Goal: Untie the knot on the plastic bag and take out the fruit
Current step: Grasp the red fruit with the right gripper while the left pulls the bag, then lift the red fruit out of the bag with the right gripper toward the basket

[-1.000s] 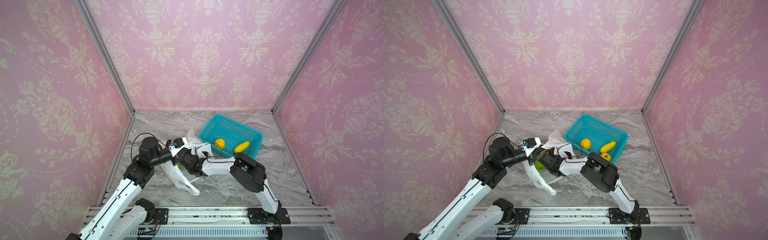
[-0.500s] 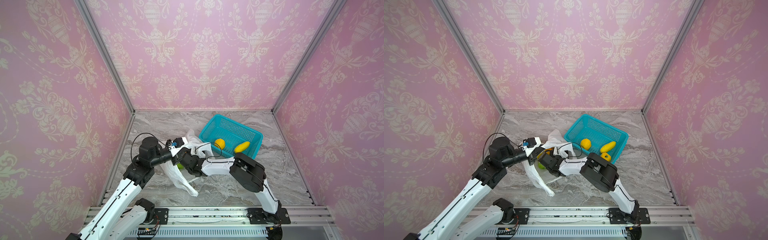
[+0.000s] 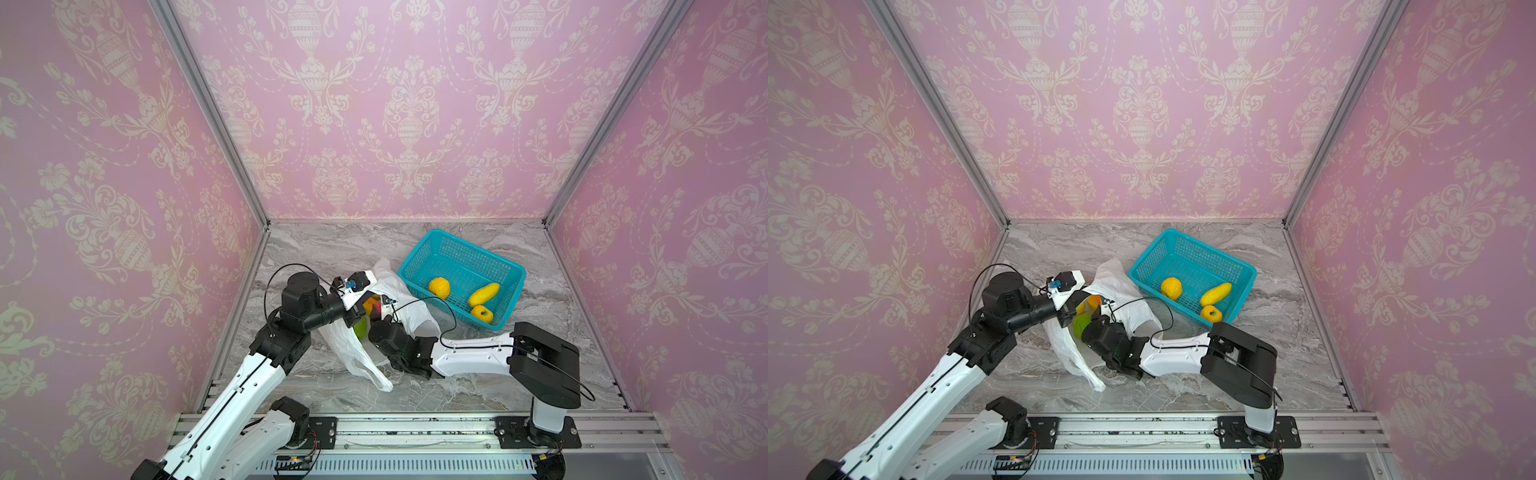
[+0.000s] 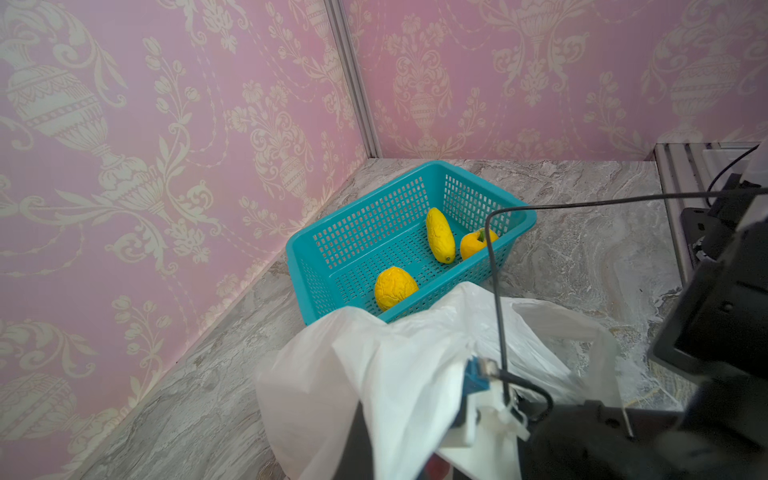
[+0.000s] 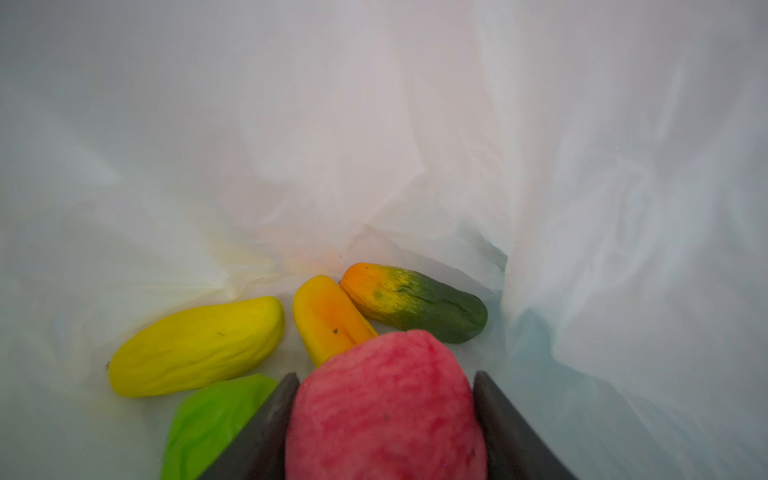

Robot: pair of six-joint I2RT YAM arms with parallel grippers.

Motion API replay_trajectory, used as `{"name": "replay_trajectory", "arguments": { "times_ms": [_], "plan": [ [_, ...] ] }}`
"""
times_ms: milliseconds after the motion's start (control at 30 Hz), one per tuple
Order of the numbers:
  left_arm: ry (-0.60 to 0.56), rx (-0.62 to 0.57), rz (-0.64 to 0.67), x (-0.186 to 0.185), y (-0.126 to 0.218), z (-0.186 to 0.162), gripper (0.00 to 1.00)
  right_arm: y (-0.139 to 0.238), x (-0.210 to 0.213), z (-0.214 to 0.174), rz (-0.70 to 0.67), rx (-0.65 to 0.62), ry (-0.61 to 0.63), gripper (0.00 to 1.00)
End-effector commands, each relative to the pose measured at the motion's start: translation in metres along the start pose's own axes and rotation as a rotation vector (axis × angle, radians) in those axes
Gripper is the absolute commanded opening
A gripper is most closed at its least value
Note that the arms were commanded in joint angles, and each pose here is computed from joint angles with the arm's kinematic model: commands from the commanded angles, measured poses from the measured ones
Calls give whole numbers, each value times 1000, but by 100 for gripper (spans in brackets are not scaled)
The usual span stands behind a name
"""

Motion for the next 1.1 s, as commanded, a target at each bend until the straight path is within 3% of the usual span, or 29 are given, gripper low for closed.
{"name": "replay_trajectory", "arguments": {
  "times_ms": [0,200,533,867,1067],
  "plan": [
    [-16,7,17,2,-1,2,0,24,9,26,100,-121,-6,38],
    [-13,27,38,6,-2,0,0,66,5,40,201,-268,-13,33],
    [-13,34,42,6,-2,-1,0,133,-23,75,250,-414,-27,26],
    [-9,48,46,7,-3,-3,0,179,-126,95,235,-495,-233,23],
    [-11,51,41,6,-4,-3,0,186,-202,88,98,-500,-371,20]
  ]
}}
Point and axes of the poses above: each gripper's point midway between its finger pads, its own y axis back along the fingers, its own x axis along the line the jaws close on, z = x × y, the point moved 4 cm from there along y, back along the fingers, and after that the axes turned 1 degree about -y, right-handed, at the moved point
